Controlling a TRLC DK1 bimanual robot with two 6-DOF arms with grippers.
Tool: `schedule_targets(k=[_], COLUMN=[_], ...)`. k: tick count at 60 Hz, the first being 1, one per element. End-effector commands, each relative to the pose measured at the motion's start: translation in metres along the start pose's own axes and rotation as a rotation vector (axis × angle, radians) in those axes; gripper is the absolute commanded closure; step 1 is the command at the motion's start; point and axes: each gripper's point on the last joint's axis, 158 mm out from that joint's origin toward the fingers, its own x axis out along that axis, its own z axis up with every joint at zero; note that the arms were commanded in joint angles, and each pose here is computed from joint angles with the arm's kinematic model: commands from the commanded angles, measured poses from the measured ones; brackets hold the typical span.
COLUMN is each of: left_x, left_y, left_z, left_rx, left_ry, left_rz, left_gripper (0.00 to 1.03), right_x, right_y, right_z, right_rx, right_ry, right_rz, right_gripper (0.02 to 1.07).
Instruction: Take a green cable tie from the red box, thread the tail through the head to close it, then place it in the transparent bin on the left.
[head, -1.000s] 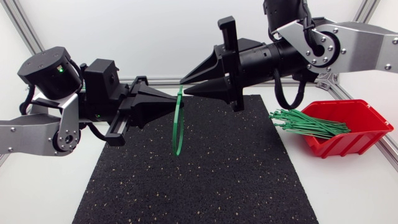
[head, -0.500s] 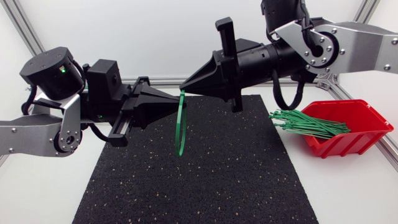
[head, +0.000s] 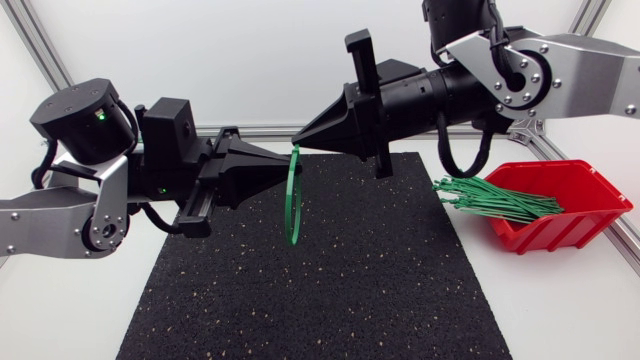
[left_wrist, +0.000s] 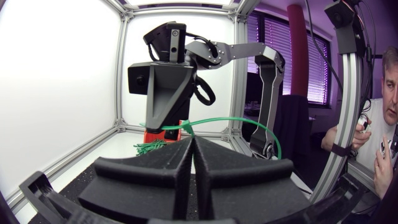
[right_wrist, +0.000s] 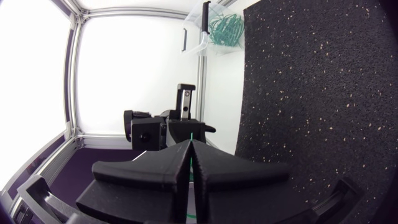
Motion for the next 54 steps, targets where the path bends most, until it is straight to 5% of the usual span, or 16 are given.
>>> schedule_targets(k=[1, 26, 36, 45, 54], left_x=[0.006, 0.009, 0.008, 0.006, 0.003], left_y=[-0.031, -0.039, -0.033, -0.015, 0.017], left_z=[-0.003, -0.001, 0.003, 0.003, 0.000], left_rx=[0.019, 0.003, -0.005, -0.059, -0.147], left_ry=[0.007, 0.014, 0.017, 0.033, 0.061], left_rz=[-0.097, -0.112, -0.102, -0.060, 0.019], left_gripper=[1.00, 1.00, 1.00, 1.00, 1.00], right_x=[-0.009, -0.009, 0.000, -0.007, -0.026], right_y=[-0.012, -0.019, -0.014, 0.004, -0.012], right_z=[0.023, 0.033, 0.015, 0.005, 0.037], right_rx=[-0.026, -0.058, -0.060, -0.069, -0.126], right_ry=[-0.112, -0.193, -0.124, -0.091, -0.234], right_rz=[-0.038, -0.081, -0.063, -0.028, -0.145], right_gripper=[1.01, 1.01, 1.00, 0.41, 0.18])
